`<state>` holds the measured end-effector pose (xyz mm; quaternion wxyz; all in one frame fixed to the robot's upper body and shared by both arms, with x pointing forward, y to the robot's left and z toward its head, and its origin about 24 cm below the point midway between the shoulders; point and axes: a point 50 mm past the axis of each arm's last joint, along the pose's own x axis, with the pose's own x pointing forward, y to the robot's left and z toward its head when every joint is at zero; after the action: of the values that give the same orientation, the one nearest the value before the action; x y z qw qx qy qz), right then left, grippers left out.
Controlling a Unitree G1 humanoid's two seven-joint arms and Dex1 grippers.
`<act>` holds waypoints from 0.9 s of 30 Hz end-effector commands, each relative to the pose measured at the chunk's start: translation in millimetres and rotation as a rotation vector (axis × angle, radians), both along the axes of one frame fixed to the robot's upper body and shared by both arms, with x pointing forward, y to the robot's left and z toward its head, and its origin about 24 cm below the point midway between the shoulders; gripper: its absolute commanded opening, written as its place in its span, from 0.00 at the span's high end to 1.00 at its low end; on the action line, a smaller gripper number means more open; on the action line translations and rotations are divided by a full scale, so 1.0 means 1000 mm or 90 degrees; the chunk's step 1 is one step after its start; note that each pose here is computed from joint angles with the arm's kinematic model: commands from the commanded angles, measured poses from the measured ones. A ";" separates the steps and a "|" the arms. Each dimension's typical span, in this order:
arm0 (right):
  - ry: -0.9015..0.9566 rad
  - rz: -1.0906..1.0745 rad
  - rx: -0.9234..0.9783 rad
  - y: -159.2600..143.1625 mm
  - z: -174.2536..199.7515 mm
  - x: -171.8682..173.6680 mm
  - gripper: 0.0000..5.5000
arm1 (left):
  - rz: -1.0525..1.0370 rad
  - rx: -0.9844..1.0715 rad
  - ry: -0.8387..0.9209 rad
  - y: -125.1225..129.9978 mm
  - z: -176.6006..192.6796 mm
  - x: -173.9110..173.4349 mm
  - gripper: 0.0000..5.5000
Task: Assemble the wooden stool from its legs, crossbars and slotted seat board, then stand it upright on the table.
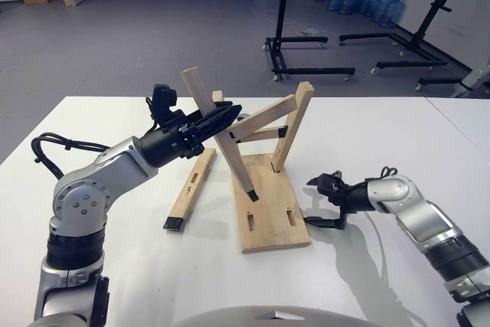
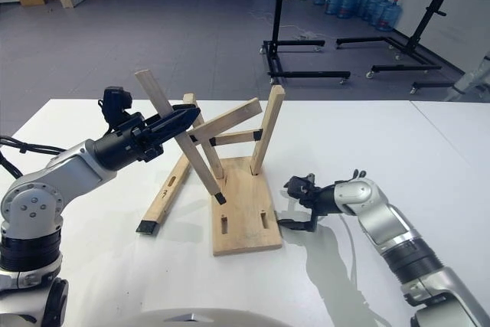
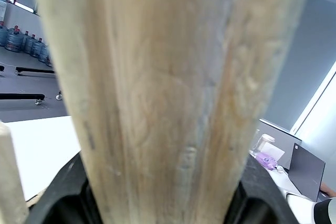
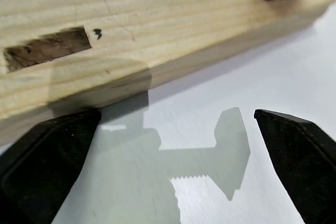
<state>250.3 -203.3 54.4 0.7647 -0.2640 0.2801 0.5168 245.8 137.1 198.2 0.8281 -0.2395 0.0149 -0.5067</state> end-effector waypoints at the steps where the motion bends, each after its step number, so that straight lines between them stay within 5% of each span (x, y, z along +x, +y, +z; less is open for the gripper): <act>1: 0.046 -0.018 -0.021 0.003 -0.019 -0.013 0.02 | -0.006 0.025 -0.011 0.000 -0.001 -0.003 0.63; 8: -0.016 -0.139 -0.021 -0.047 0.015 -0.001 0.02 | -0.149 0.149 -0.086 0.006 -0.002 -0.008 0.63; 21: -0.034 -0.143 0.059 -0.019 0.011 0.005 0.02 | -0.176 0.220 -0.203 -0.019 -0.025 0.002 0.63; 27: -0.032 -0.126 0.070 -0.009 0.010 0.006 0.02 | -0.173 0.135 -0.195 -0.023 -0.017 -0.004 0.63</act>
<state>254.1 -218.5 62.0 0.8347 -0.2050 0.2641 0.4376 244.6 113.4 174.7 0.7671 -0.0522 -0.0150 -0.6392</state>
